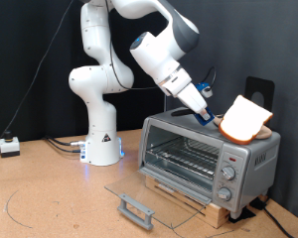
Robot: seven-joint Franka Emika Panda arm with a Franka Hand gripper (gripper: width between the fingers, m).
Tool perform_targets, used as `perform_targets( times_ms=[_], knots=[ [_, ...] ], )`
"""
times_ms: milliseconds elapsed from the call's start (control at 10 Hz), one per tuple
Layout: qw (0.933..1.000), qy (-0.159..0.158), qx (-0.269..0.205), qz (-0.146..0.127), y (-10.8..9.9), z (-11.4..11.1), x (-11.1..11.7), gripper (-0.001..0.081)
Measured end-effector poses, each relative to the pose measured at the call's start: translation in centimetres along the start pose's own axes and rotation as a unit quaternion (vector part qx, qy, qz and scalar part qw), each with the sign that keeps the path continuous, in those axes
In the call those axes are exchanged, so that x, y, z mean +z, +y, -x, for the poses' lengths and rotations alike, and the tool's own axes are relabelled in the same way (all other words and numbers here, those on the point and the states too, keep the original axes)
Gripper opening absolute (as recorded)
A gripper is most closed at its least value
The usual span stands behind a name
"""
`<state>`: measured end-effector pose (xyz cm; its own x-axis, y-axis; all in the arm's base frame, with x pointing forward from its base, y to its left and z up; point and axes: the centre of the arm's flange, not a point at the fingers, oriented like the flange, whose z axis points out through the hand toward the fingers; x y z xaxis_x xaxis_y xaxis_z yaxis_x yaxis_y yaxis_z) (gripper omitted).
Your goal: Make a piece of toast with the oven
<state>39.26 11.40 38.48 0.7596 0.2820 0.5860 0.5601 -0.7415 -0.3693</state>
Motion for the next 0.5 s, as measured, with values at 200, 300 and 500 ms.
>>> perform_targets(
  times_ms=[200, 300, 500],
  knots=[
    [1.0000, -0.002, -0.003, -0.006, 0.2, 0.6, -0.9, 0.0424],
    [0.9999, -0.006, -0.005, -0.007, 0.2, 0.9, -1.3, 0.0424],
    [0.9998, -0.012, -0.009, -0.010, 0.3, 1.5, -1.8, 0.0424]
  ],
)
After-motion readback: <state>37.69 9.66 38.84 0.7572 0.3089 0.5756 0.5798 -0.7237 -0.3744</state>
